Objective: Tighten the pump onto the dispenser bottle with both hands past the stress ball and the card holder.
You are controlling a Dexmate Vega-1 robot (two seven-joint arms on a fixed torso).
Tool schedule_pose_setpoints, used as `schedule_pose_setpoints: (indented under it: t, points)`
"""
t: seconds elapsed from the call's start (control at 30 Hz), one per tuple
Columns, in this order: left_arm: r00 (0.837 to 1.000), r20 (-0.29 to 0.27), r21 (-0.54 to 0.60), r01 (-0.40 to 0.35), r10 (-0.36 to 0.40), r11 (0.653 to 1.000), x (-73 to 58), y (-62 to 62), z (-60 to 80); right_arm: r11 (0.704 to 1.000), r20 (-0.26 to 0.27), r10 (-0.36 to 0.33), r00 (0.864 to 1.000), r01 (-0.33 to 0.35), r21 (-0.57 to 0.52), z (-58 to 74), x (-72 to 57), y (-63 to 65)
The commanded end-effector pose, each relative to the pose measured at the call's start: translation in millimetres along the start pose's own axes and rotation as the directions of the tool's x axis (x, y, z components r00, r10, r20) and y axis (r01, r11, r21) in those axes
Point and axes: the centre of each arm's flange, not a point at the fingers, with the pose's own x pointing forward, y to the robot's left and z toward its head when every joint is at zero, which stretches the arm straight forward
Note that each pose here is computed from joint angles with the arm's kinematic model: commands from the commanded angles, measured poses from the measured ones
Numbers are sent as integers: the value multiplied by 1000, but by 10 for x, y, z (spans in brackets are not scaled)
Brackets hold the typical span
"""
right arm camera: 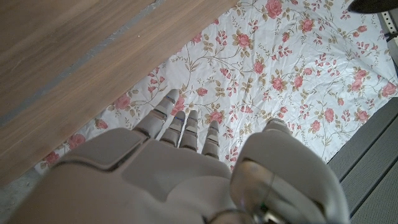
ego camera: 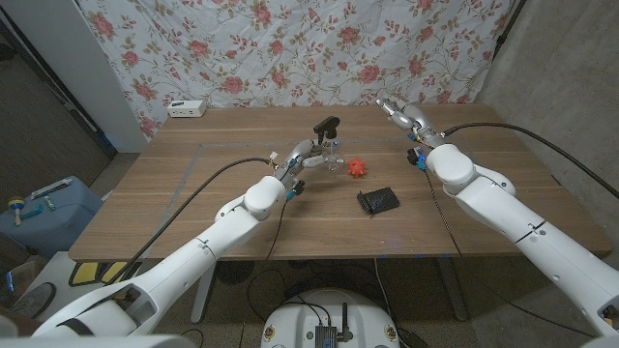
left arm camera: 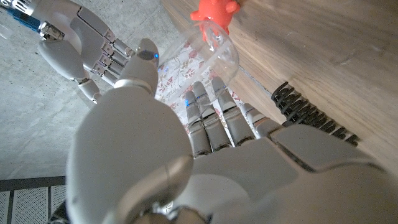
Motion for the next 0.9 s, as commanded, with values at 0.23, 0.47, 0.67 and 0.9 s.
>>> schedule_pose_setpoints:
  t: [0.23, 0.47, 0.67, 0.9]
  points:
    - [999, -20, 55, -48, 49, 997, -245, 3, -51, 973, 60, -63, 996, 48, 224, -262, -50, 99]
    - [997, -25, 65, -71, 73, 995, -344, 19, -73, 952, 65, -107, 992, 84, 294, -311, -72, 135]
    - [996, -27, 79, -79, 82, 994, -435, 32, -92, 928, 66, -122, 990, 90, 362, -374, -84, 175]
    - [996, -21, 118, -81, 84, 990, -553, 101, -115, 891, 63, -128, 990, 87, 446, -462, -86, 244]
